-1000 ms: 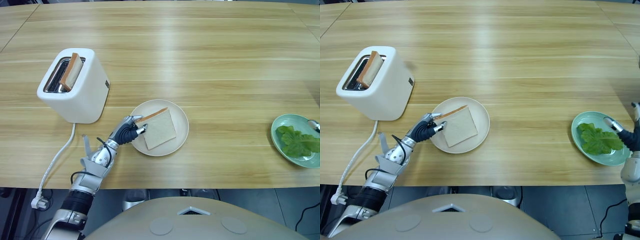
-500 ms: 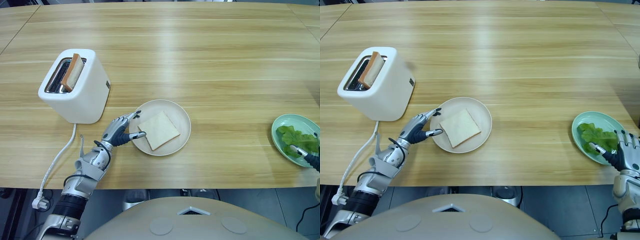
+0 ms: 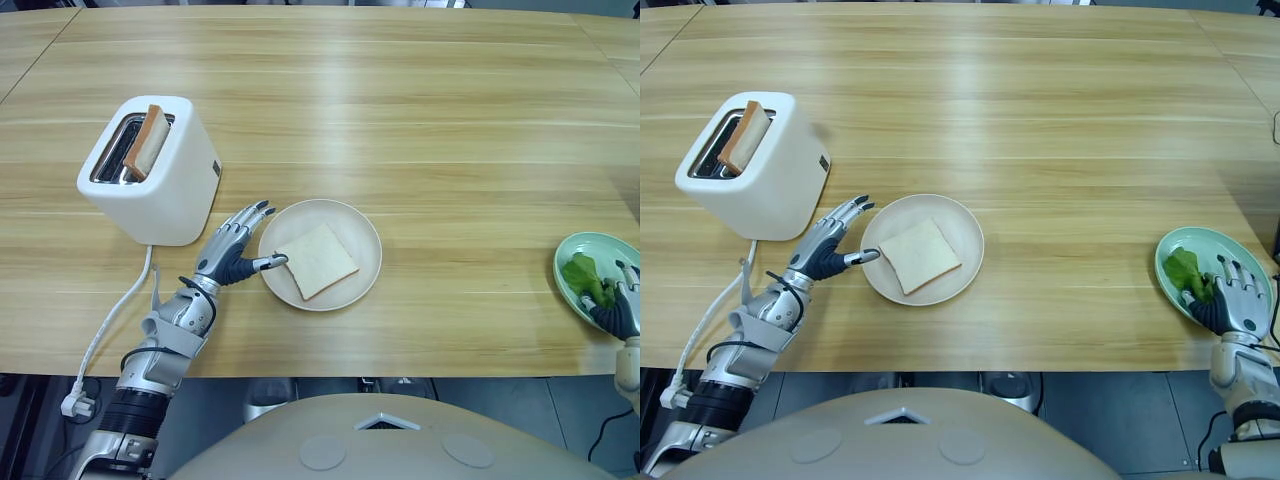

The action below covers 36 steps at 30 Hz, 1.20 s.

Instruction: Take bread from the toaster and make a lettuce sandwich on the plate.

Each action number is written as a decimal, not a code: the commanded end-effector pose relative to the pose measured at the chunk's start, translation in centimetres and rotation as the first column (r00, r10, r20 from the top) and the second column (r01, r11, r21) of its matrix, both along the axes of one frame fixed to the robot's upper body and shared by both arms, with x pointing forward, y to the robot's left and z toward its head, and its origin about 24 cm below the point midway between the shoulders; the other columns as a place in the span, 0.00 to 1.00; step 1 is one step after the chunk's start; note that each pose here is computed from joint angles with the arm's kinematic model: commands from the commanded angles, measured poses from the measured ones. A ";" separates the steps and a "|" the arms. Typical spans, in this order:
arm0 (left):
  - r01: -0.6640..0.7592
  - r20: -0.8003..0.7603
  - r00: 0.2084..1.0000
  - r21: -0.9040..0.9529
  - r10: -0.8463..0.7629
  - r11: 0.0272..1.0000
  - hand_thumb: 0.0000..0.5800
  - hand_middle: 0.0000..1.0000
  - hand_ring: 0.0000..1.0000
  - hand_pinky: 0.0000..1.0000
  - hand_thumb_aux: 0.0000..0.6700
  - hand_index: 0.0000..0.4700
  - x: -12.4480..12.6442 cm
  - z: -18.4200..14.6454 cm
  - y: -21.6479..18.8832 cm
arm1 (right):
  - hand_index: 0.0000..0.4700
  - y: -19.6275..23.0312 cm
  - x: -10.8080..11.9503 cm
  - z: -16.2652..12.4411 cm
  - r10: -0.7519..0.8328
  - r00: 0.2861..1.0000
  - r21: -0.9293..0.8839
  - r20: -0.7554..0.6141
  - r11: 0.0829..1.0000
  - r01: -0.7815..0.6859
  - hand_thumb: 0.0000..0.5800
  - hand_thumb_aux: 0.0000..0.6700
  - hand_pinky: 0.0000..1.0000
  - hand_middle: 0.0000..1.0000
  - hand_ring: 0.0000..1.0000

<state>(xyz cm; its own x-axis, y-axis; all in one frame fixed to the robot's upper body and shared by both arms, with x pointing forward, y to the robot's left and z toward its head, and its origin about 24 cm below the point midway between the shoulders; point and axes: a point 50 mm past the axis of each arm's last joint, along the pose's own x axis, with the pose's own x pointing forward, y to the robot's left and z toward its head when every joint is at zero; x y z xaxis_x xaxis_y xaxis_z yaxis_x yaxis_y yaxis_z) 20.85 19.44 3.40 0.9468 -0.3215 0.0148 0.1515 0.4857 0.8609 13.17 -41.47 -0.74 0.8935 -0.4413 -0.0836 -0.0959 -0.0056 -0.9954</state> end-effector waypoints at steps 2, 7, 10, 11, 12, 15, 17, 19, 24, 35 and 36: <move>-0.016 -0.003 1.000 -0.007 0.016 1.000 0.00 0.00 0.00 0.00 0.00 0.00 -0.1 0.0 0.2 | 0.98 0.2 -0.4 -0.2 0.012 1.000 0.011 0.007 1.000 -0.012 1.00 1.00 0.00 0.00 0.00; -0.043 0.020 0.999 -0.019 0.043 0.999 0.00 0.00 0.00 0.00 0.00 0.00 -0.1 0.1 0.5 | 0.98 0.7 0.5 1.3 0.079 0.984 -0.039 0.157 0.997 -0.073 1.00 1.00 0.00 0.00 0.00; -0.087 0.084 0.992 -0.045 0.090 0.995 0.00 0.00 0.00 0.00 0.00 0.00 0.4 0.9 1.1 | 0.98 2.6 2.3 3.1 0.210 0.930 -0.077 0.303 0.978 -0.196 1.00 1.00 0.00 0.00 0.00; -0.106 0.122 0.986 -0.068 0.114 0.992 0.00 0.00 0.00 0.00 0.00 0.00 0.6 1.4 1.3 | 0.98 4.5 3.6 4.4 0.289 0.883 -0.081 0.369 0.957 -0.279 1.00 1.00 0.00 0.00 0.00; -0.118 0.147 0.981 -0.083 0.129 0.990 0.00 0.00 0.00 0.00 0.00 0.00 0.7 1.8 1.5 | 0.98 5.8 4.4 5.3 0.338 0.847 -0.088 0.411 0.939 -0.332 1.00 1.00 0.00 0.00 0.00; -0.144 0.255 0.950 -0.149 0.179 0.978 0.00 0.00 0.00 0.00 0.00 0.00 0.8 3.5 2.0 | 0.98 12.3 6.8 8.1 0.477 0.684 -0.043 0.553 0.835 -0.548 1.00 1.00 0.00 0.00 0.00; -0.156 0.326 0.922 -0.178 0.208 0.972 0.00 0.00 0.00 0.00 0.00 0.00 0.5 4.5 2.4 | 0.98 16.8 7.8 8.7 0.537 0.600 0.025 0.593 0.732 -0.681 1.00 1.00 0.00 0.00 0.00; -0.164 0.392 0.893 -0.176 0.222 0.971 0.00 0.00 0.00 0.00 0.00 0.00 0.1 5.4 2.5 | 0.98 20.8 8.4 8.2 0.589 0.549 0.102 0.592 0.622 -0.777 1.00 1.00 0.00 0.00 0.00; -0.207 0.531 0.808 -0.150 0.256 0.967 0.00 0.00 0.00 0.00 0.00 0.00 -0.7 7.6 2.6 | 0.98 28.6 9.6 4.7 0.734 0.456 0.230 0.503 0.395 -0.889 1.00 1.00 0.00 0.00 0.00; -0.511 0.630 0.659 -0.026 0.411 0.859 0.00 0.00 0.00 0.00 0.00 0.00 -0.2 9.4 7.7 | 0.98 33.4 10.7 0.2 0.837 0.409 0.323 0.364 0.298 -0.898 1.00 1.00 0.00 0.00 0.00; -0.548 0.623 0.652 -0.005 0.431 0.836 0.00 0.00 0.00 0.00 0.00 0.00 -0.1 9.4 8.6 | 0.98 33.3 10.6 0.0 0.841 0.409 0.325 0.354 0.299 -0.897 1.00 1.00 0.00 0.00 0.00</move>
<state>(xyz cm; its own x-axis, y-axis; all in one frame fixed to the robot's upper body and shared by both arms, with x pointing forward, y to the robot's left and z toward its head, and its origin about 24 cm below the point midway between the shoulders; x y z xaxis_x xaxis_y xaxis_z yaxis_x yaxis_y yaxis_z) 20.52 26.26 13.23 0.7659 0.0735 0.6387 -0.6324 0.2652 0.7278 23.97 -8.05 -0.19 0.7540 0.6441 0.1291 -0.1827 0.3943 -0.9006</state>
